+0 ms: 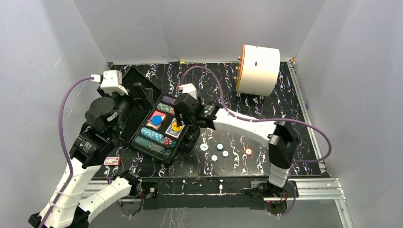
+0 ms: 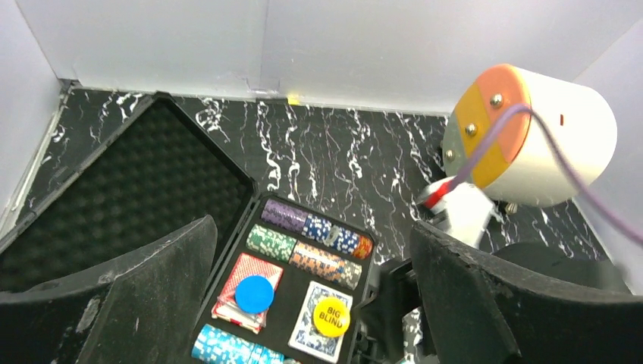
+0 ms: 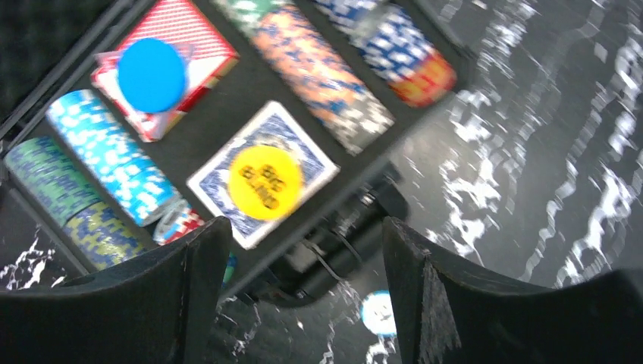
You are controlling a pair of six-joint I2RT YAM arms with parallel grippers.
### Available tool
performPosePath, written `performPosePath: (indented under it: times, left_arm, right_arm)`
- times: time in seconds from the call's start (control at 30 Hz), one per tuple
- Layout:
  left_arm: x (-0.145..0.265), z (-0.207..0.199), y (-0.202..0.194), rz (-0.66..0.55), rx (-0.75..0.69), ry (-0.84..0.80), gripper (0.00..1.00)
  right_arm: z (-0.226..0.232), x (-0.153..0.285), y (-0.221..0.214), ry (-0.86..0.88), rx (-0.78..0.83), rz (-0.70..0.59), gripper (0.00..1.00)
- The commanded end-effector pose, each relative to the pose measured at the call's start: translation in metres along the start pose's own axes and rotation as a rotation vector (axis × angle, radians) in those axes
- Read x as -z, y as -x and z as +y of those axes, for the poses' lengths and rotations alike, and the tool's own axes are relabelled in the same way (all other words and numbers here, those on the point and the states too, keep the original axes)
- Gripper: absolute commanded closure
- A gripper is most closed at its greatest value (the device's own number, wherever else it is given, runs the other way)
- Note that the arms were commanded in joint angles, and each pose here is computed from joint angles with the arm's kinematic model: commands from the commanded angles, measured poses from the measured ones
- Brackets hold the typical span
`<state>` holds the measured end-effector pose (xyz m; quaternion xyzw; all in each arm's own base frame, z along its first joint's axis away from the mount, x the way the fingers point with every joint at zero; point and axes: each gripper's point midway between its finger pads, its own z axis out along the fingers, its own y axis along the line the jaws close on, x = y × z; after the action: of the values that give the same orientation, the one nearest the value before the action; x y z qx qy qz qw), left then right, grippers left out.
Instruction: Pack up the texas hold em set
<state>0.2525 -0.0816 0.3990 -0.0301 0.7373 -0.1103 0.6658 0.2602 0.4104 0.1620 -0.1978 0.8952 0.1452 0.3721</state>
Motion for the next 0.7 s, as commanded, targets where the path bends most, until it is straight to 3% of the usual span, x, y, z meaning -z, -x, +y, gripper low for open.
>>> performPosePath:
  times: [0.0,0.23,0.43,0.67]
  left_arm:
    - [0.0,-0.008,-0.018,0.056,0.001,-0.054,0.02]
    - [-0.001,-0.049,-0.077,0.256,0.102,-0.247,0.02]
    - [0.005,-0.075,-0.129,0.428,0.194,-0.375,0.02]
    - [0.003,-0.074,-0.163,0.528,0.208,-0.364,0.01]
  right_arm:
    - [-0.075,0.032,0.003,-0.211,-0.238,-0.049,0.21]
    - [-0.139,0.048,-0.08,-0.353,-0.427,0.149,0.21]
    - [-0.131,0.038,-0.14,-0.294,-0.436,0.323,0.24]
    - [-0.125,0.021,-0.16,-0.266,-0.351,0.399,0.27]
